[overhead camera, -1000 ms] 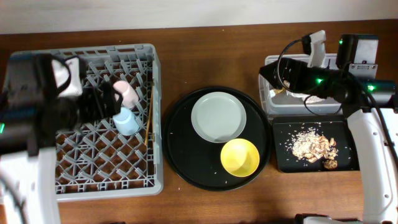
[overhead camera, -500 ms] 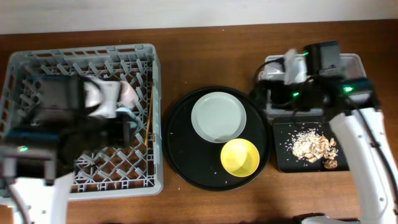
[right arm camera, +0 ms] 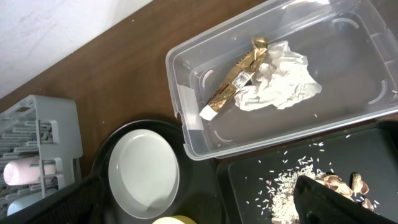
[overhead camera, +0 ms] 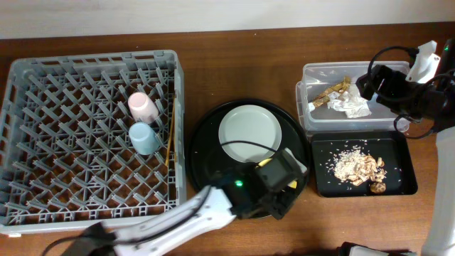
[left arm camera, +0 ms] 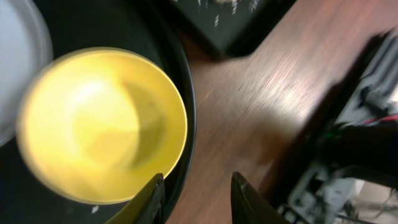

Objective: Sort waste into correct bins and load items into the dishwasher rack
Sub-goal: 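Reach left gripper to the yellow bowl rim and grasp it, then carry yellow bowl with left gripper into the rack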

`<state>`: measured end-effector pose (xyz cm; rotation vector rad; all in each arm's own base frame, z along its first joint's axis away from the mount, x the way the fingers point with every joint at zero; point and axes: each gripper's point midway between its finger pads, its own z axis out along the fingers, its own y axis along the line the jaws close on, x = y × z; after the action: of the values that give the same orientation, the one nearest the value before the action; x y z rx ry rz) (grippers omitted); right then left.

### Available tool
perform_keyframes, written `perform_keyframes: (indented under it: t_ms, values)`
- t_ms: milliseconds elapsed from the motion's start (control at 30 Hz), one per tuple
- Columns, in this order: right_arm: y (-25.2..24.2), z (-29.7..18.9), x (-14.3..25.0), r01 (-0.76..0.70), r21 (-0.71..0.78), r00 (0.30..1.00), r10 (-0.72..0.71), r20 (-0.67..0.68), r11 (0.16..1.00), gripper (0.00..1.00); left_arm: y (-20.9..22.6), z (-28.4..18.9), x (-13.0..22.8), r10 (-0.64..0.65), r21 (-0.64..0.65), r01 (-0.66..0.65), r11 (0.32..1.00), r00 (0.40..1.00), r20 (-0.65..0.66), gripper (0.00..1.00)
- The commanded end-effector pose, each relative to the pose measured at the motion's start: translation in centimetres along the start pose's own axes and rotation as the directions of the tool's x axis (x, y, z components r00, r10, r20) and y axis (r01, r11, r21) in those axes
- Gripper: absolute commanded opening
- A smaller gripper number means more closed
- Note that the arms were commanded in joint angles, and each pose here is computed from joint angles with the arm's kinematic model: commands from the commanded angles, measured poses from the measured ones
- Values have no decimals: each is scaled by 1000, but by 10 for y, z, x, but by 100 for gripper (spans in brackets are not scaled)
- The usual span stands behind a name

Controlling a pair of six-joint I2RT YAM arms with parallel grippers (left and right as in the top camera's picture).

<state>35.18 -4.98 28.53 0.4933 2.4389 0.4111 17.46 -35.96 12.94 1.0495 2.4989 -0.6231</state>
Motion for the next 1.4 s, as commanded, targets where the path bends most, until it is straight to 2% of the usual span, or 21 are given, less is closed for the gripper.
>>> perform_keyframes:
  t_ms: [0, 67, 300, 500, 733, 900, 933, 1033, 1100, 1200, 1267, 1367]
  values:
    - [1, -5, -5, 15, 6, 1000, -16, 21, 1000, 99, -9, 43, 3, 21, -13, -22, 1000, 999, -26, 33]
    - [1, -5, -5, 15, 6, 1000, -15, 21, 1000, 99, -15, 55, -3, 49, -8, -49, 999, 999, 5, 33]
    - [1, -5, -5, 15, 6, 1000, -16, 21, 1000, 99, 12, 77, -14, 86, -200, -70, 977, 994, 69, 33]
    - [1, -5, -5, 15, 6, 1000, -16, 21, 1000, 99, 14, 97, 1, 85, -194, -81, 978, 996, 13, 31]
    - [1, -5, -5, 15, 6, 1000, -16, 21, 1000, 99, 22, 96, 22, 77, -220, -92, 971, 994, -75, 32]
    - [1, -5, -5, 15, 6, 1000, -16, 21, 1000, 99, 22, 96, 22, 77, -220, -92, 971, 994, -74, 4]
    - [1, -5, -5, 15, 6, 1000, -16, 21, 1000, 99, 22, 96, 22, 78, -221, -92, 971, 994, -74, 1]
    - [1, -5, -5, 15, 6, 1000, -16, 21, 1000, 99, 20, 91, 17, 79, -216, -90, 972, 995, -61, 1]
    - [1, -5, -5, 15, 6, 1000, -16, 21, 1000, 99, 11, 70, -2, 83, -201, -83, 976, 997, -9, 1]
    - [1, -5, -5, 15, 6, 1000, -16, 21, 1000, 99, 2, 0, -44, 66, -185, -47, 982, 993, 96, 1]
    - [1, -5, -5, 15, 6, 1000, -16, 21, 1000, 99, 16, -99, -72, 4, -177, 31, 984, 981, 192, 1]
    - [1, -5, -5, 15, 6, 1000, -15, 20, 1000, 99, 37, -163, -72, -99, -89, 124, 988, 964, 246, 0]
